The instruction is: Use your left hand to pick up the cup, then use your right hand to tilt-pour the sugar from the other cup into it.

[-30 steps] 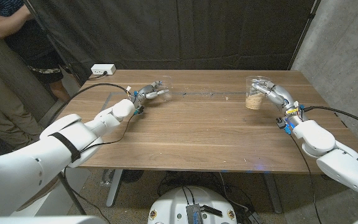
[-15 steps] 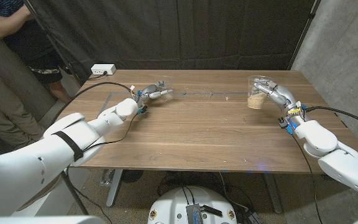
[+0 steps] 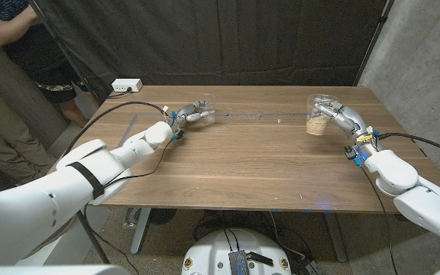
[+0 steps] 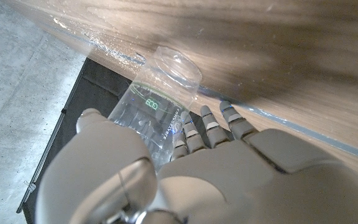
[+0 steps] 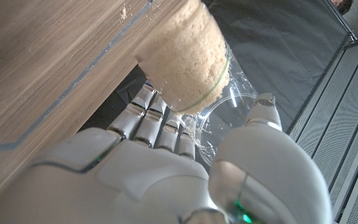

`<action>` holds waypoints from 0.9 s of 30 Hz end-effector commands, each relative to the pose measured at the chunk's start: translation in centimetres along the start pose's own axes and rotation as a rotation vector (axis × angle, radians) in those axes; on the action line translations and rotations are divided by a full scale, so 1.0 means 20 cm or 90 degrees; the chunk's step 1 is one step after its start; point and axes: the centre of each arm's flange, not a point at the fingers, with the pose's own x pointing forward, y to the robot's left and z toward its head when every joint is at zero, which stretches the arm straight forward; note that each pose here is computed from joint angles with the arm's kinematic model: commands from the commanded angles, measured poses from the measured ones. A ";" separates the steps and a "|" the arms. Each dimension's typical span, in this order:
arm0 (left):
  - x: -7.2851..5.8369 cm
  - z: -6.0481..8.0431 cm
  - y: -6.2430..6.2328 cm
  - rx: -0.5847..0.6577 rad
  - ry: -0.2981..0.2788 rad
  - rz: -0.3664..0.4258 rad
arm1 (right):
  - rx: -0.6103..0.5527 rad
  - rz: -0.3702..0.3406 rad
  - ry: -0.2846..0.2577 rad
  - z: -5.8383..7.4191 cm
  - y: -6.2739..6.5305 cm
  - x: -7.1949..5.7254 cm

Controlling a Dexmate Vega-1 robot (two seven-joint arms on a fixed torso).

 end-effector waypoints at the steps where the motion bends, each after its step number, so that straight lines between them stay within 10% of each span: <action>1: -0.03 0.01 -0.02 -0.007 -0.021 0.010 | 0.000 0.001 0.003 -0.01 -0.01 -0.02; 27: -0.07 -0.05 -0.08 -0.047 -0.009 0.043 | -0.004 0.007 0.017 -0.04 -0.02 -0.01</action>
